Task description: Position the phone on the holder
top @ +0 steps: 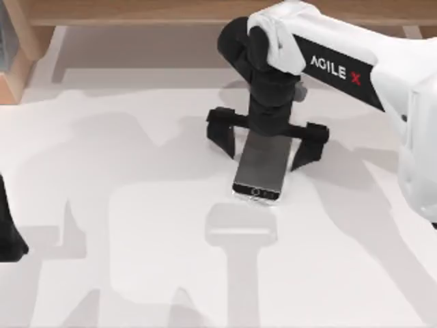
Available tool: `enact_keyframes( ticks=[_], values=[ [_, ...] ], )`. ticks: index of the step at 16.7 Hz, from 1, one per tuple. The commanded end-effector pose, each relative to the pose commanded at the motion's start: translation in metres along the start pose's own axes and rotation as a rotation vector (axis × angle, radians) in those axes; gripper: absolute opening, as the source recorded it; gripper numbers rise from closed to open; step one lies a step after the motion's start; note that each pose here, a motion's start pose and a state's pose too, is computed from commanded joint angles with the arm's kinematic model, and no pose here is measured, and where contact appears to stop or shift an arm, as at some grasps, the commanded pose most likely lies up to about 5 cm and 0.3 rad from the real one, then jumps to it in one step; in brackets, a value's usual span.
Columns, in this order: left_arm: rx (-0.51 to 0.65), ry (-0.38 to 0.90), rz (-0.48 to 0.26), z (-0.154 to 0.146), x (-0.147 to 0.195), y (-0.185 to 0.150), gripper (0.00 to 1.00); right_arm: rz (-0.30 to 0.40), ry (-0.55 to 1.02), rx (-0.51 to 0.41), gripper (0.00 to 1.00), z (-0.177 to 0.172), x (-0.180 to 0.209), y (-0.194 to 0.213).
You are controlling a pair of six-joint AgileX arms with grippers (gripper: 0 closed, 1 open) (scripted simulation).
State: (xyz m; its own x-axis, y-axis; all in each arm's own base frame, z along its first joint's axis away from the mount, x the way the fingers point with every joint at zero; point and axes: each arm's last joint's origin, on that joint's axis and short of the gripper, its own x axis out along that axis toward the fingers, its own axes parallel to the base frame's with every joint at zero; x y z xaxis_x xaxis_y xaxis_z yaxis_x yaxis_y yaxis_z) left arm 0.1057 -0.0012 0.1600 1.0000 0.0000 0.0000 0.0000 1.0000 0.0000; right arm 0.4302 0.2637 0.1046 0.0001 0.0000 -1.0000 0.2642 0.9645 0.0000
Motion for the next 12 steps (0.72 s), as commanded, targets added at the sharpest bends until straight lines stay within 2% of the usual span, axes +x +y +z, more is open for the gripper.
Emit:
enact_keyframes(
  ticks=[5, 12],
  values=[
    [0.0, 0.0, 0.0, 0.0, 0.0, 0.0, 1.0, 0.0, 0.0, 0.0, 1.0, -0.0006, 0.0055, -0.0004],
    [0.0, 0.0, 0.0, 0.0, 0.0, 0.0, 1.0, 0.0, 0.0, 0.0, 0.47, -0.0006, 0.0055, -0.0004]
  ],
)
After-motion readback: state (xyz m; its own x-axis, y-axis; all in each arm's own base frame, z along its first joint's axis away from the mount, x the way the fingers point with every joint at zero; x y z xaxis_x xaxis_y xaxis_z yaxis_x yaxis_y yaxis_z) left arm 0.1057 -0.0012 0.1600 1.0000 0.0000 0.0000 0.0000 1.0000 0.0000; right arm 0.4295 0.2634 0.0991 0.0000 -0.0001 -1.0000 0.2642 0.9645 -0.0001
